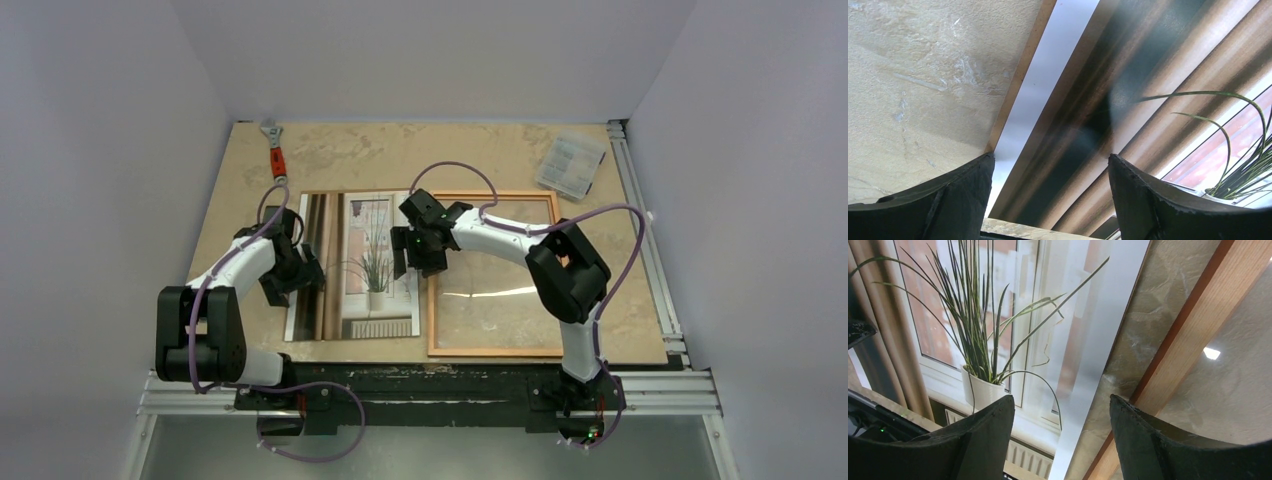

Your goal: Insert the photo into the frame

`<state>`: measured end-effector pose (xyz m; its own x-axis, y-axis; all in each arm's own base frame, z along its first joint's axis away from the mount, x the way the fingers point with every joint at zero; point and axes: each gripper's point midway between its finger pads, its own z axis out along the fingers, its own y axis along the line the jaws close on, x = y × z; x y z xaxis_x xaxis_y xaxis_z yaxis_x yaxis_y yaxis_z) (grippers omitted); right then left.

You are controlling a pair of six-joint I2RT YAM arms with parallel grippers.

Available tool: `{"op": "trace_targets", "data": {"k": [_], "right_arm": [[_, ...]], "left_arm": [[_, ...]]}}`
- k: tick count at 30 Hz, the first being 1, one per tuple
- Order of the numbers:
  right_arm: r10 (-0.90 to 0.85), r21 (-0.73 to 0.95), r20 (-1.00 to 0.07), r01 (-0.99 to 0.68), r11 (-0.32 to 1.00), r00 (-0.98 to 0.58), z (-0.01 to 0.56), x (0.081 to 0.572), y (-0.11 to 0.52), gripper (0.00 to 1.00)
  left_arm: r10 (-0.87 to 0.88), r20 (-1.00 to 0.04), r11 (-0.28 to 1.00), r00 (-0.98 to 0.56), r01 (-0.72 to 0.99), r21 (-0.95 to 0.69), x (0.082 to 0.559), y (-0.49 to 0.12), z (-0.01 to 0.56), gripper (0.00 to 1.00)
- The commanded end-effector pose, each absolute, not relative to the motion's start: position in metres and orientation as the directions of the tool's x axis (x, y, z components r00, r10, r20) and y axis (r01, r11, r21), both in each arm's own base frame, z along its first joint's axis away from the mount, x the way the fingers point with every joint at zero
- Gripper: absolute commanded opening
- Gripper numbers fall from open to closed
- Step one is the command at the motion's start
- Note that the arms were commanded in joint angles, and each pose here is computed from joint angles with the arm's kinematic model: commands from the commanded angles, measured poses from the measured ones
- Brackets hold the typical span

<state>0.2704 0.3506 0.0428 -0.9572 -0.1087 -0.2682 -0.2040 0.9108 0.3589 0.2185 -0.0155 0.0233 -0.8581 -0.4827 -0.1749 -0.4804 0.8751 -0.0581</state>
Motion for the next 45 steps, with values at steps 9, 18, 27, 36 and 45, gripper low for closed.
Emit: {"op": "trace_targets", "data": {"k": [9, 18, 27, 36, 45], "right_arm": [[-0.112, 0.585, -0.207, -0.215, 0.782, -0.972, 0.069, 0.252, 0.393, 0.68], [-0.105, 0.430, -0.300, -0.233, 0.872, -0.948, 0.082, 0.272, 0.367, 0.68], [-0.163, 0.188, -0.309, -0.229, 0.955, -0.937, 0.046, 0.286, 0.330, 0.70], [-0.186, 0.126, -0.271, -0.227, 0.966, -0.945, 0.025, 0.286, 0.325, 0.70], [-0.187, 0.159, -0.251, -0.231, 0.960, -0.950, 0.020, 0.281, 0.330, 0.70]], "left_arm": [[-0.476, -0.167, 0.871, -0.863, -0.437, -0.225, 0.236, -0.042, 0.020, 0.73], [-0.475, -0.172, 0.871, -0.863, -0.433, -0.231, 0.234, -0.043, 0.021, 0.71], [-0.475, -0.173, 0.872, -0.863, -0.433, -0.229, 0.234, -0.043, 0.020, 0.71], [-0.475, -0.176, 0.870, -0.862, -0.431, -0.241, 0.234, -0.044, 0.022, 0.71], [-0.475, -0.177, 0.867, -0.862, -0.425, -0.260, 0.234, -0.047, 0.023, 0.71]]}}
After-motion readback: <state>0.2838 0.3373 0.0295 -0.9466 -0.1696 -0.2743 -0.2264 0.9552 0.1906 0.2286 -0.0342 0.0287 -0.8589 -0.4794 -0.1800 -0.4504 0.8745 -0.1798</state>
